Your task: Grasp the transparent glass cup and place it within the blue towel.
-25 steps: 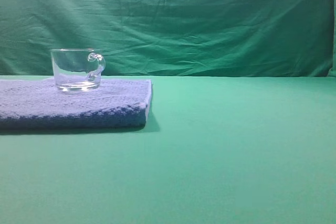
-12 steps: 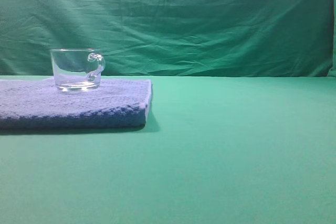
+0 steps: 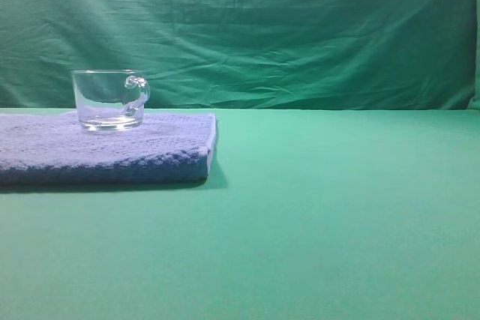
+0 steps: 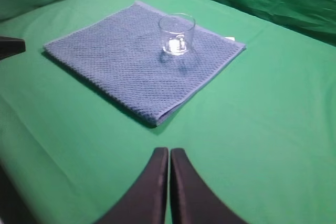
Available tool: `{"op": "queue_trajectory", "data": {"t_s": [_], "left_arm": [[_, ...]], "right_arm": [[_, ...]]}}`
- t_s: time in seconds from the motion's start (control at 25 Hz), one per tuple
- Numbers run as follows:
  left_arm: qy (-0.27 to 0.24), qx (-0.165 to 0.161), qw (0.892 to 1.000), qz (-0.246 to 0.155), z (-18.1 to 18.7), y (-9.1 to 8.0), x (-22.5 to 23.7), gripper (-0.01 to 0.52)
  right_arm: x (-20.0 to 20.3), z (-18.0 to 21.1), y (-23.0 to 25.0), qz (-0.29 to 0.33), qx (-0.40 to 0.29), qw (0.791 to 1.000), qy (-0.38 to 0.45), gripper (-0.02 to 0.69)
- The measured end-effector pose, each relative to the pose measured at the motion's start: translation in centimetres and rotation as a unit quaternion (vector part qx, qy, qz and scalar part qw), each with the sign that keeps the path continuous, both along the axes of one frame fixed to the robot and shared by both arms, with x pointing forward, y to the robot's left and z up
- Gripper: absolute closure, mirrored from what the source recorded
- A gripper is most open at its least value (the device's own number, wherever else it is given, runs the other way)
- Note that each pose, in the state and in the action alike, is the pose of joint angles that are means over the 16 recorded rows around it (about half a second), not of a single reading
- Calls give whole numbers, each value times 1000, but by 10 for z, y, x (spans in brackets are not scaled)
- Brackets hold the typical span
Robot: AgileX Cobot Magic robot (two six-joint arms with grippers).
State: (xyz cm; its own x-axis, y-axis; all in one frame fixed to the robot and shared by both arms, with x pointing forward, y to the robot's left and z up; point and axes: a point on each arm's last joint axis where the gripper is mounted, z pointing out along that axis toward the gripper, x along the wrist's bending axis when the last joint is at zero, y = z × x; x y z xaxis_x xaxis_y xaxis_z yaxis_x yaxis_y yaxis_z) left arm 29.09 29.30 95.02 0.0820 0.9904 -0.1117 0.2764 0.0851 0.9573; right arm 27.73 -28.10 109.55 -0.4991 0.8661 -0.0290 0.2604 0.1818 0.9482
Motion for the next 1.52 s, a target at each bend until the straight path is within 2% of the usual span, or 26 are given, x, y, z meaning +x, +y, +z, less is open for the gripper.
{"op": "queue_trajectory", "data": {"t_s": [0.4,0.72,1.08,1.52], "left_arm": [[0,0,1000,0,0,0,0,514],[0,0,1000,0,0,0,0,514],[0,0,1000,0,0,0,0,514],[0,0,1000,0,0,0,0,514]], "right_arm": [[4,-52,-12,-151,17,985,-82,665],[11,-106,-18,-239,25,969,-58,665],[14,-144,-19,-269,28,963,-10,665],[14,-151,-19,-268,19,963,5,665]]}}
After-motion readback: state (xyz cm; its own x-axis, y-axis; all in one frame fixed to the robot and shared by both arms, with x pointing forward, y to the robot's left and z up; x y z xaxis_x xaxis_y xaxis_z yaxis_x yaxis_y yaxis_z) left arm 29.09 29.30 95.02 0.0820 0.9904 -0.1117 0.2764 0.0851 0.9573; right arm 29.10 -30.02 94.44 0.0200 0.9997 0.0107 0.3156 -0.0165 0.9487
